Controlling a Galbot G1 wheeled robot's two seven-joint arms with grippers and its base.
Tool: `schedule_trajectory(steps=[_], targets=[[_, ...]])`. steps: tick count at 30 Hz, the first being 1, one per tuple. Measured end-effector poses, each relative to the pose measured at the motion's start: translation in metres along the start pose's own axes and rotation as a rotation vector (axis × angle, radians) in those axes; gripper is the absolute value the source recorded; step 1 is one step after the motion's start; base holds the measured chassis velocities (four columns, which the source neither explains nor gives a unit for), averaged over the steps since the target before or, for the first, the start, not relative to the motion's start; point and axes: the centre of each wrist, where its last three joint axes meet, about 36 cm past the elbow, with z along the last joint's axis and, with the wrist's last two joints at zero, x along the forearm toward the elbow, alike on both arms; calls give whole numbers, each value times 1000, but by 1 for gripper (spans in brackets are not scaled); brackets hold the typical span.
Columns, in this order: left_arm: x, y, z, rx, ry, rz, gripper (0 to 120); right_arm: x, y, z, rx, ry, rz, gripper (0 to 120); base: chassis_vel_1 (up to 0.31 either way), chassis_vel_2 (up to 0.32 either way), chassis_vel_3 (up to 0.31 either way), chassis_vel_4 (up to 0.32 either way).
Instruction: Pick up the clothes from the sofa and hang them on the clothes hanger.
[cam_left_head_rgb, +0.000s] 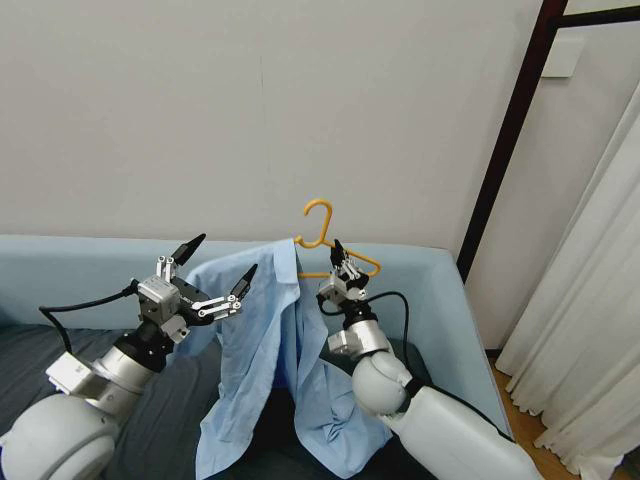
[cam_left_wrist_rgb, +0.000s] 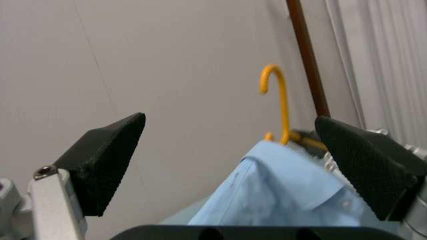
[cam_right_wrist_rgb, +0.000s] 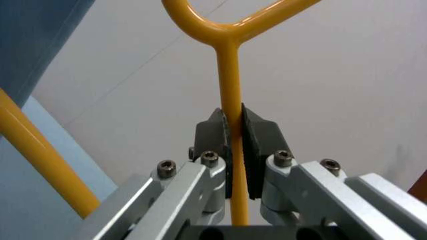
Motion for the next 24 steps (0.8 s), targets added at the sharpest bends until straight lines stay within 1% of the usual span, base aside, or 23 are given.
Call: schedule_trajectory(steps=[3,4,6,7,9,12,15,16,18,19,20,21,22,24], targets=[[-2,24,6,21,89,36,100,1,2,-2,7,-23,2,4,0,0,0,0],[-2,24,6,21,89,36,100,1,2,-2,7,-23,2,4,0,0,0,0],[-2,32,8,20,115,61,100,0,2,-4,9,-40,2,4,0,0,0,0],[-2,42,10,9,140,92,100,-3,3,-9,11,-64,4,4,0,0,0,0],[-2,45,11,5,149,104,100,-3,3,-11,13,-75,4,4,0,0,0,0],[-2,63,16,4,194,180,100,-4,5,-16,32,-134,5,4,0,0,0,0],[-1,75,20,16,218,235,100,0,8,-14,50,-165,2,4,0,0,0,0],[-1,75,20,16,218,235,100,0,8,-14,50,-165,2,4,0,0,0,0],[1,81,24,40,230,272,98,4,9,-12,61,-179,1,4,0,0,0,0],[2,83,27,56,235,295,94,4,9,-11,65,-183,4,4,0,0,0,0],[2,83,27,56,235,295,94,4,9,-11,65,-183,4,4,0,0,0,0],[3,84,28,68,238,317,90,4,8,-10,70,-189,9,4,0,0,0,0],[4,86,31,84,240,344,84,4,7,-9,76,-198,16,4,0,0,0,0],[6,88,34,109,239,381,77,3,5,-9,83,-211,26,4,0,0,0,0]])
